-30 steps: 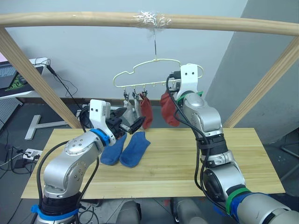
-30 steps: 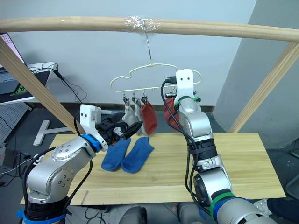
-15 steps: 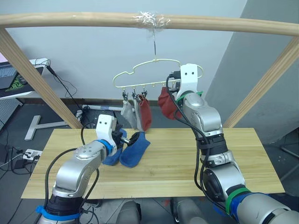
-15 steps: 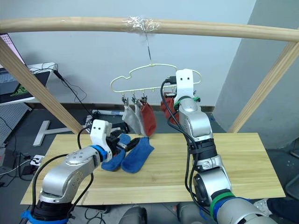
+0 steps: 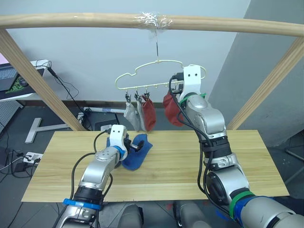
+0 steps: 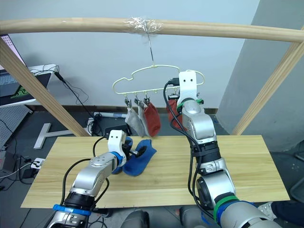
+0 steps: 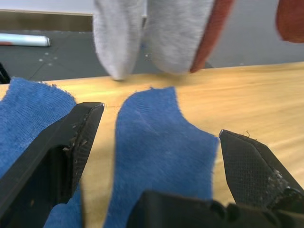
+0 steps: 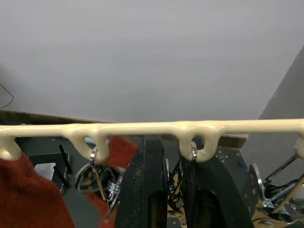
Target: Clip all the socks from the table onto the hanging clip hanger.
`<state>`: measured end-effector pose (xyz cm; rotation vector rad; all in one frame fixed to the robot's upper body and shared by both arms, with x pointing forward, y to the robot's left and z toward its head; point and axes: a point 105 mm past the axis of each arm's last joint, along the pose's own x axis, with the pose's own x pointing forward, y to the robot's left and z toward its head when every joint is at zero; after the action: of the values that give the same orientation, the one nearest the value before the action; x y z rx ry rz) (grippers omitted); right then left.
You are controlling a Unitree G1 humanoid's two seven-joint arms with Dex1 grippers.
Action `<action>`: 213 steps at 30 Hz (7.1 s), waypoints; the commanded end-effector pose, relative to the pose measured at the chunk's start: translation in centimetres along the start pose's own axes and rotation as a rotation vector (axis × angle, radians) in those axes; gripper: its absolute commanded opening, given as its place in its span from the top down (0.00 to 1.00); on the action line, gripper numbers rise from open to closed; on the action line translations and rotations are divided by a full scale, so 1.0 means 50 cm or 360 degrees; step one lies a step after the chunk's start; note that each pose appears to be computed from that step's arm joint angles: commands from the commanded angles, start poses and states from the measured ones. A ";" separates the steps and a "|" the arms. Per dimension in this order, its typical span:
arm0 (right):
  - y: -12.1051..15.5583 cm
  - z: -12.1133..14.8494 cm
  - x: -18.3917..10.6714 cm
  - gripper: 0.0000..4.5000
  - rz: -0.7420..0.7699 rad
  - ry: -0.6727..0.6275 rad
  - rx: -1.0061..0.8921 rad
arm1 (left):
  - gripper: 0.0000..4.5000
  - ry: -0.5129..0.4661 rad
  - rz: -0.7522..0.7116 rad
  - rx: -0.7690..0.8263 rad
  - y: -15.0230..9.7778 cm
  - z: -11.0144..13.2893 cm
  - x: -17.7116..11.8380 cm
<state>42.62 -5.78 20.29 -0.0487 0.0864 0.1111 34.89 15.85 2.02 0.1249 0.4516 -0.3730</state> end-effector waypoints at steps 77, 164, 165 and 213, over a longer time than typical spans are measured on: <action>0.017 0.049 -0.020 0.99 0.0095 -0.0012 0.0121 | 0.98 -0.0394 -0.0666 0.0038 -0.229 0.273 0.052; 0.001 -0.011 -0.102 0.33 0.0314 0.0084 -0.0033 | 0.33 -0.0629 -0.0726 0.0076 -0.156 0.294 -0.106; -0.002 -0.010 -0.105 0.33 0.0308 0.0080 -0.0036 | 0.33 -0.0631 -0.0738 0.0078 -0.153 0.293 -0.113; 0.018 0.021 -0.095 0.45 0.0158 -0.0057 0.0279 | 0.32 -0.0766 -0.0722 0.0244 -0.086 0.355 -0.200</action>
<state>38.02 -6.33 19.60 0.1070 0.1354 0.1643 32.49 11.49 21.10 0.0555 0.0132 -0.8603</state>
